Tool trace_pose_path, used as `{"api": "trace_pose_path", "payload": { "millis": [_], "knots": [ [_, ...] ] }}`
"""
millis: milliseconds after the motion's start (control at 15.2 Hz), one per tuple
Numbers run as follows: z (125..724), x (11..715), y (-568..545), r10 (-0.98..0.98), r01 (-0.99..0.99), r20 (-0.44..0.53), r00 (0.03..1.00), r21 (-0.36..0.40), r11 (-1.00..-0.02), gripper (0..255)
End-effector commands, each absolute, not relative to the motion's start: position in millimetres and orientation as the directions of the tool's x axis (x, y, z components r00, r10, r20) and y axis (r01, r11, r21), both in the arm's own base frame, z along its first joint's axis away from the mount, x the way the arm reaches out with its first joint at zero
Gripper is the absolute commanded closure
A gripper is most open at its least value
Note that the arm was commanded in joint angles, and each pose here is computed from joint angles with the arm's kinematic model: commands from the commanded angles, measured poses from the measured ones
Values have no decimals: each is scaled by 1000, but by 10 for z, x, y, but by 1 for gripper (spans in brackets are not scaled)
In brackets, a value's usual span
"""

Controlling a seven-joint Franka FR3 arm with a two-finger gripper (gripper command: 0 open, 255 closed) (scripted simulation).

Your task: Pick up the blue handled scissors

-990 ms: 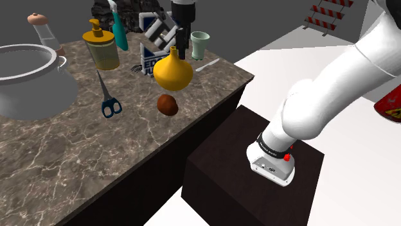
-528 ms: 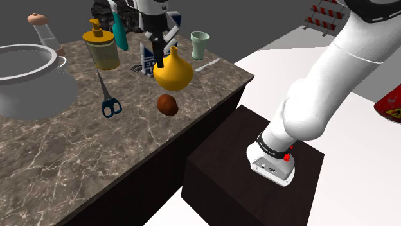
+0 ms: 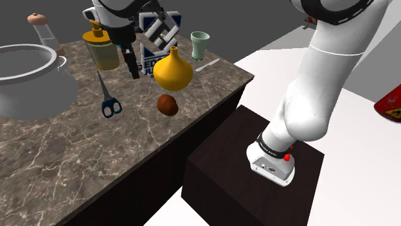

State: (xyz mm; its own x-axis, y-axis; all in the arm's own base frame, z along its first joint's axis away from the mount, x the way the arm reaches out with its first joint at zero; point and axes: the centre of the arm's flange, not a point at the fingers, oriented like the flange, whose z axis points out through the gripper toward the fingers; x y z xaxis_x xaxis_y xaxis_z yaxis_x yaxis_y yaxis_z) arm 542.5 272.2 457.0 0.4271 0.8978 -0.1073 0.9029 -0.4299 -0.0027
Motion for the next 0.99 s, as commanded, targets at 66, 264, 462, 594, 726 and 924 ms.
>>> {"api": "trace_pose_path", "payload": {
  "millis": [66,264,462,594,726,924],
  "knots": [
    [4441,5474,3115,939,945,-114,326,1,-328,0],
    [4318,5483,3508,967,975,-121,223,3,-224,0],
    [4191,5450,3898,985,993,-128,117,4,-118,0],
    [4106,5404,4155,990,999,-133,46,5,-46,0],
    [4049,5401,4166,990,999,-134,43,5,-43,0],
    [3891,5402,4165,990,999,-134,43,5,-43,0]
  ]
}}
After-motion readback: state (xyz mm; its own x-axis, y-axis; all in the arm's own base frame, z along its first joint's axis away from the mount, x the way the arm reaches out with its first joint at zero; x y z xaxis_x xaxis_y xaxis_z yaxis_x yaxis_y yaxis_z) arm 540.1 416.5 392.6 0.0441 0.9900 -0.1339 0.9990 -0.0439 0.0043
